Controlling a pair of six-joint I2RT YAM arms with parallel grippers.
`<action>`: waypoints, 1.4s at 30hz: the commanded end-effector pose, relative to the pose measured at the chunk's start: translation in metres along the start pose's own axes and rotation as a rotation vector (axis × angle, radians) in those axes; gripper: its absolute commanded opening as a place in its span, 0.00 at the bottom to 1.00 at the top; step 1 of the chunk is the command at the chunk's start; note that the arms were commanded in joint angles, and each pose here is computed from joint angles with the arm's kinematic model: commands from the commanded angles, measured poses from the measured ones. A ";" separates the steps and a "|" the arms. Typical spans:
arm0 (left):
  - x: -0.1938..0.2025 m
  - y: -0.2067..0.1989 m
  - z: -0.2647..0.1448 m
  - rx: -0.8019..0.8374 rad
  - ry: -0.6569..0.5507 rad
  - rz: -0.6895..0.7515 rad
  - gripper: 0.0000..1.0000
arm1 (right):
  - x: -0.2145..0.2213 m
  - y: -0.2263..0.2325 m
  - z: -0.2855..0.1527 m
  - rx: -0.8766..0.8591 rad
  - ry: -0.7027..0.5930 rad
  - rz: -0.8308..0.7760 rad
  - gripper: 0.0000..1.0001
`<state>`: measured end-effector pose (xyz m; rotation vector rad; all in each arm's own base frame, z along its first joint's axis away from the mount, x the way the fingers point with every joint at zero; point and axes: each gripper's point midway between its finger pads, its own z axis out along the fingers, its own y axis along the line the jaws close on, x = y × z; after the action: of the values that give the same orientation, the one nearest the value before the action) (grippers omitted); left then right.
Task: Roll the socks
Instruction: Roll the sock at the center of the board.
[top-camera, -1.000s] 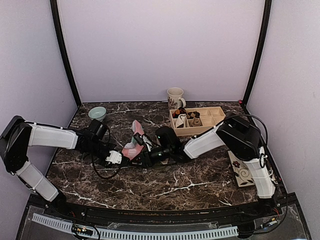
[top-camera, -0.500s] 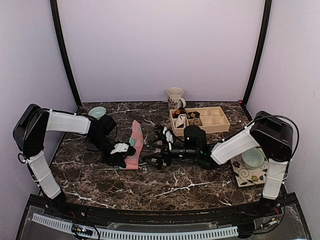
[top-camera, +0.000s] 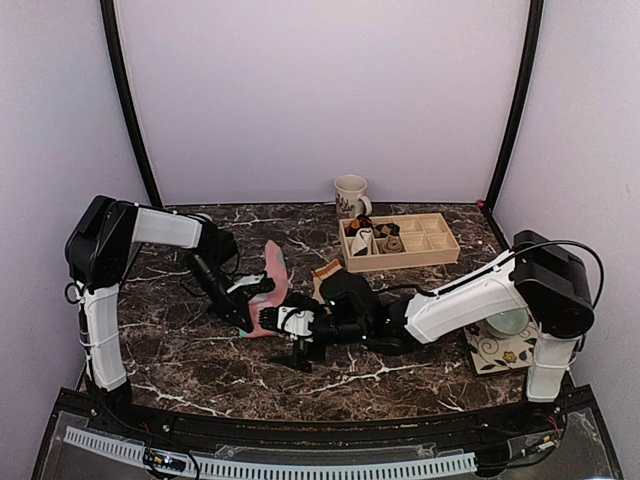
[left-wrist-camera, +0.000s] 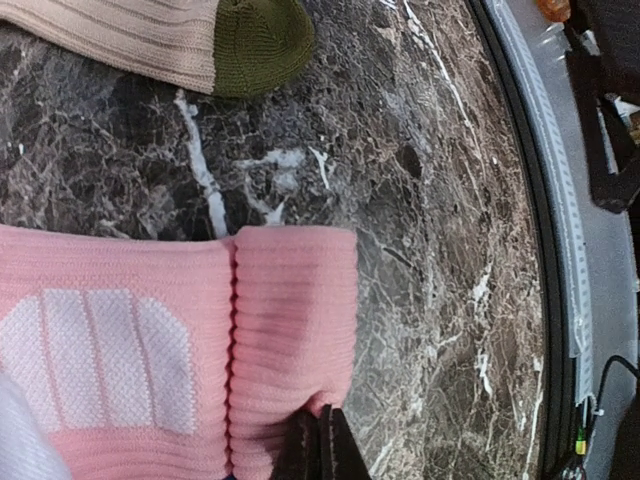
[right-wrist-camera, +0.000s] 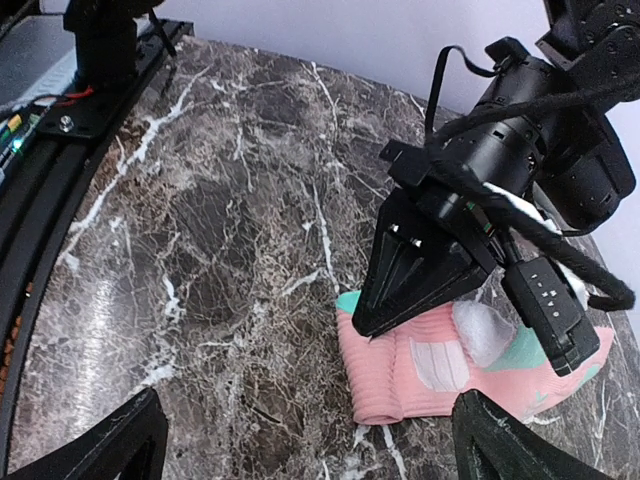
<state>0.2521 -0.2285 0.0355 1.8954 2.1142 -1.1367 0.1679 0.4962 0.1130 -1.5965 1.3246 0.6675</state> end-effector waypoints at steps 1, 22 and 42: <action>0.011 -0.024 -0.001 0.163 0.029 -0.140 0.00 | 0.005 0.000 0.017 0.037 0.069 -0.101 0.99; 0.017 -0.025 0.002 0.191 0.062 -0.176 0.00 | 0.030 0.004 0.087 -0.025 0.091 -0.102 0.68; 0.021 -0.015 0.001 0.145 0.096 -0.168 0.00 | 0.069 0.015 0.106 -0.102 0.164 -0.019 0.24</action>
<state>0.2261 -0.2126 0.0336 1.8734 2.3426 -1.3540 0.1966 0.5677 0.0298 -1.7234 1.3311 0.5695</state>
